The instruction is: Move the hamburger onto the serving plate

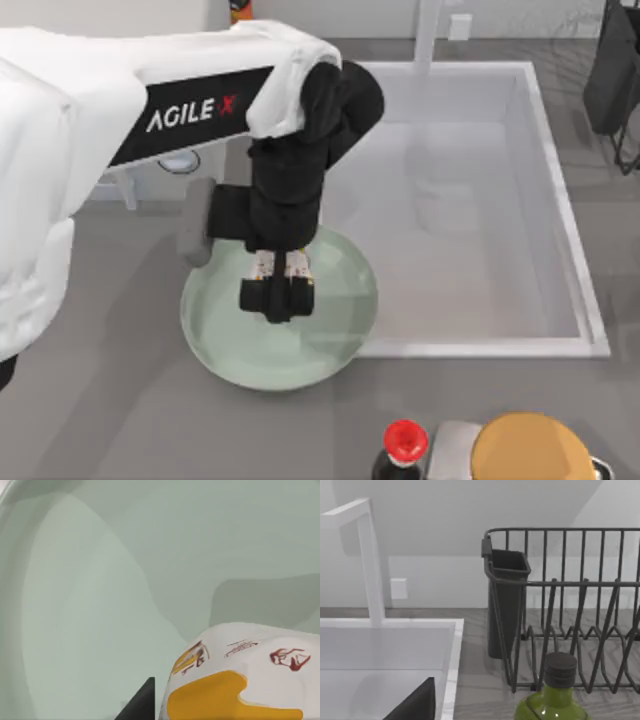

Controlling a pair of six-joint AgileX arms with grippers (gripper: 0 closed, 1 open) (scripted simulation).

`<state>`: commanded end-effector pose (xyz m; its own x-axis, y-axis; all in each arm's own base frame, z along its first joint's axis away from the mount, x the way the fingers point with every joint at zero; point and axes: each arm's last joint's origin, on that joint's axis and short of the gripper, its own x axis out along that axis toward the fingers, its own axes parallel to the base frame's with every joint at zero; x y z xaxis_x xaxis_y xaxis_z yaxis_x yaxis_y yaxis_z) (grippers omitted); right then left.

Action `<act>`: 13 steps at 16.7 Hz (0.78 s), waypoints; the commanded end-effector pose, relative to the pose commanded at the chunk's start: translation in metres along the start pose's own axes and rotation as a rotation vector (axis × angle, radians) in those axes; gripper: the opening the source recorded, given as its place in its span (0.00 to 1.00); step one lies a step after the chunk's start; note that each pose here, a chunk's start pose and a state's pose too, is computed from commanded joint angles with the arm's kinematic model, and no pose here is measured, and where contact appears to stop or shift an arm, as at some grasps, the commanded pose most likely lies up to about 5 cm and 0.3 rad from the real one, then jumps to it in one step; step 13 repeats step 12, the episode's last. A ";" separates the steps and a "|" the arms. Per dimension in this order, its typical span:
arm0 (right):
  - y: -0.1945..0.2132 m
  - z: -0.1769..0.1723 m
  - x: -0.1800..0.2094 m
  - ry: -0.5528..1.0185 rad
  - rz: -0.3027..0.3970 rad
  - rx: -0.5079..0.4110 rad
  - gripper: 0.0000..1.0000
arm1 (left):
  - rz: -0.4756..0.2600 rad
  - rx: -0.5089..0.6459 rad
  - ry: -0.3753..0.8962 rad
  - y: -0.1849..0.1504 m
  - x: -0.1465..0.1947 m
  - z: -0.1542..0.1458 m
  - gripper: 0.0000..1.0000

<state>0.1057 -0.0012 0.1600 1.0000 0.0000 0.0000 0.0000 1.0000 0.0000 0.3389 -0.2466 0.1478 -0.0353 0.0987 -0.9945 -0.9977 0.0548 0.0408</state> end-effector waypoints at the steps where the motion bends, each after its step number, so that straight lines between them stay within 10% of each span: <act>1: 0.000 0.000 0.000 0.000 0.000 0.000 1.00 | 0.000 0.000 0.000 0.000 0.000 0.000 0.60; 6: 0.000 0.000 0.000 0.000 0.000 0.000 1.00 | 0.000 0.000 0.000 0.000 0.000 0.000 0.98; 13: 0.000 0.000 0.000 0.000 0.000 0.000 1.00 | 0.000 0.000 0.000 0.000 0.000 0.000 1.00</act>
